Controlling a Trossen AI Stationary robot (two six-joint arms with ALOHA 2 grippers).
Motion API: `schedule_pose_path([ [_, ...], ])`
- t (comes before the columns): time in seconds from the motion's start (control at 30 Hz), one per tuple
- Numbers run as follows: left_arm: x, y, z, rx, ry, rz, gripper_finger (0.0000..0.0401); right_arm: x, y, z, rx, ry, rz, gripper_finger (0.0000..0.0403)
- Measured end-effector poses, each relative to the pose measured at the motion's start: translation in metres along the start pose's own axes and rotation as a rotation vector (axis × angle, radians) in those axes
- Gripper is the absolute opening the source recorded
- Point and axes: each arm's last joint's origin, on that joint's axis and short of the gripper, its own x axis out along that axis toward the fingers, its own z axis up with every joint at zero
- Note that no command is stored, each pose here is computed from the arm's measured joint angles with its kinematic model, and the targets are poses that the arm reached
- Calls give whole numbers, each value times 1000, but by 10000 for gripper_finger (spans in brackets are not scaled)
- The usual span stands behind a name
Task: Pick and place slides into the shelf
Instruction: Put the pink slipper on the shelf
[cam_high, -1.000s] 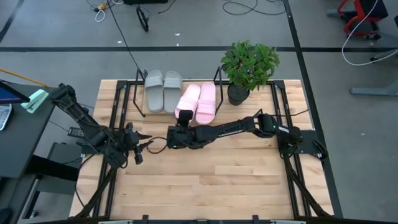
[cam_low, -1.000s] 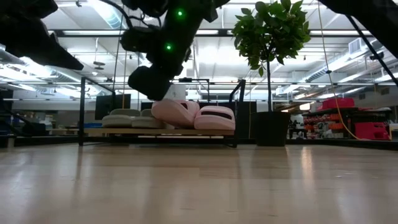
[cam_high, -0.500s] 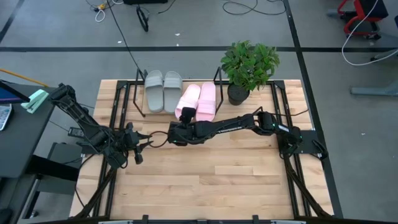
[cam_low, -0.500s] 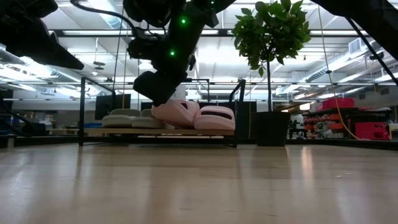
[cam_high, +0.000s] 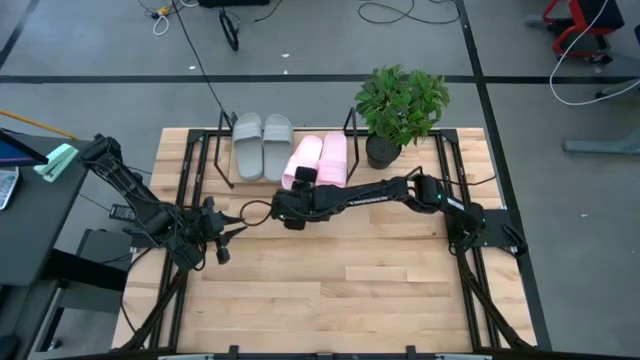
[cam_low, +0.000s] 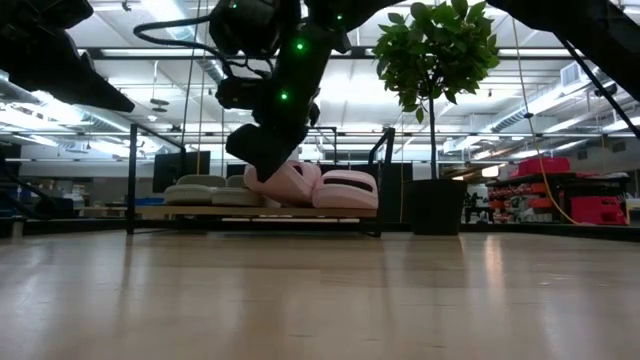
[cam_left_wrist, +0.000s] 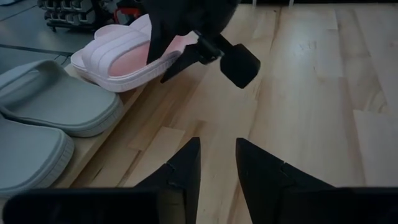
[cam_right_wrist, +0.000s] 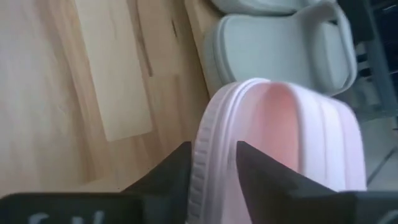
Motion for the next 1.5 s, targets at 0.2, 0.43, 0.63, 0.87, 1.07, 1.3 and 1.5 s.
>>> schedule_pose_path([
  [0.2,0,0,0,-1,1,-1,107,1,-4,-5,3,47,-5,42],
  [0.43,0,0,0,-1,1,-2,107,-4,2,-7,-28,55,-1,36],
  [0.63,0,0,0,-2,6,-7,107,-5,3,-10,-20,85,32,54],
  [0.87,0,0,0,-9,6,-8,107,-3,1,-10,-23,92,110,72],
  [1.07,0,0,0,-11,11,-14,107,0,-2,-11,-25,106,144,125],
  [1.3,0,-1,0,-10,19,-23,107,4,-7,-14,-33,138,142,168],
  [1.5,0,-1,0,-9,19,-23,107,-1,-4,-17,-74,165,123,162],
])
